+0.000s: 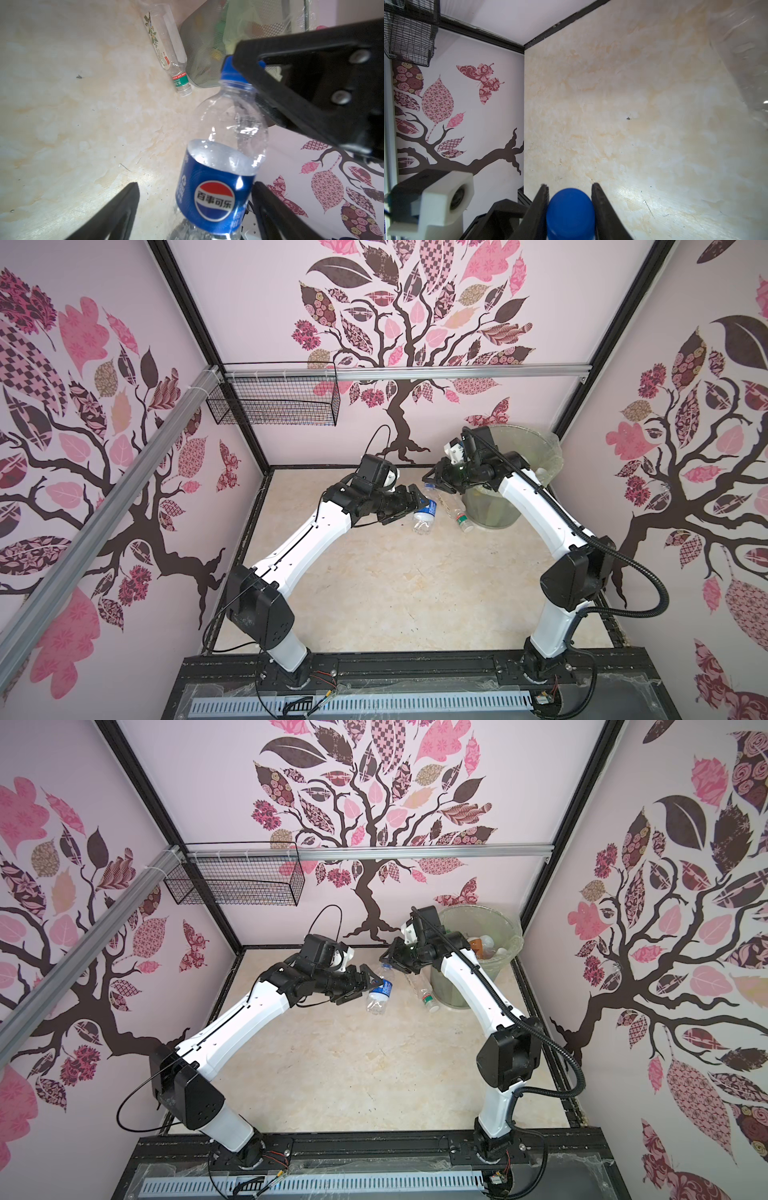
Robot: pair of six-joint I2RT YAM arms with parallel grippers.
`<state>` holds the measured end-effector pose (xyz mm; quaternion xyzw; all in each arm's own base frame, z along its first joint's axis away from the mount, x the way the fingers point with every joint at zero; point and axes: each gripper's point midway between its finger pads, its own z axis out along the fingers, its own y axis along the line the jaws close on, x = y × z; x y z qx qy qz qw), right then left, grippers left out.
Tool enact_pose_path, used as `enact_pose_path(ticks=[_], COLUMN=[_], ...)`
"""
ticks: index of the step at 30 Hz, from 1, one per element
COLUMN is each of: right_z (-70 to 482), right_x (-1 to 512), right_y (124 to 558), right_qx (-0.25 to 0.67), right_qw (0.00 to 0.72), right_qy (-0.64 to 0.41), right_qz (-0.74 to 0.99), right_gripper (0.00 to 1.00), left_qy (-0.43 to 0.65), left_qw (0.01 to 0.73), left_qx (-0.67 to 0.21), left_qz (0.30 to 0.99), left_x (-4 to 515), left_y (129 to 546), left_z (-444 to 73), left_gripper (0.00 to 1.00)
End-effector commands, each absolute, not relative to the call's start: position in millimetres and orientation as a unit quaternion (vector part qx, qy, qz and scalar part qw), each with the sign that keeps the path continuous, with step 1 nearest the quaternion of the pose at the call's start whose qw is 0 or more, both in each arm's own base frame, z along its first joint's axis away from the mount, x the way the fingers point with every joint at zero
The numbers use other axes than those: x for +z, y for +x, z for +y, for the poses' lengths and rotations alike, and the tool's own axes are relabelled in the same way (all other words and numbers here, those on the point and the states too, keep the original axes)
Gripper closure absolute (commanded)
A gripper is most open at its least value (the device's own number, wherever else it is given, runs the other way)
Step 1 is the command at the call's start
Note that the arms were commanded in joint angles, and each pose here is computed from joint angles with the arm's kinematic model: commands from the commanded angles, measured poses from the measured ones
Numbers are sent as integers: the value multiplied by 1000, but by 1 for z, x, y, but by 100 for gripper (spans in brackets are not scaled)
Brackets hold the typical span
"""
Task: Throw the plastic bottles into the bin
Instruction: 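Close right gripper on the Pepsi bottle's cap and lift it over the bin, then open right gripper above the bin to drop the Pepsi bottle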
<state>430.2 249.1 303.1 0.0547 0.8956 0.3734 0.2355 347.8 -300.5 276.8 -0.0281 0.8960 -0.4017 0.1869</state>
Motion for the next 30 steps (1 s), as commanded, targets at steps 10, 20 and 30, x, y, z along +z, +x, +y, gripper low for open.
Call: enact_pose_path(ticks=[10,20,30], right_z=[141,25,-27], right_x=[434,588,668], right_y=[480,417,368], right_qx=[253,76,-68], right_qw=[445,705,791], right_qy=[117,196,230], right_qz=[851,677,563], right_gripper=[87,88,83], left_qy=[-68,-41,-44], left_qw=[229,243,237], left_qx=[-460,-512,-528], left_qz=[855,823,814], left_x=[386,430,428], left_y=[383,405,409], left_z=[-306,-330,-333], left_gripper=[2,2,2])
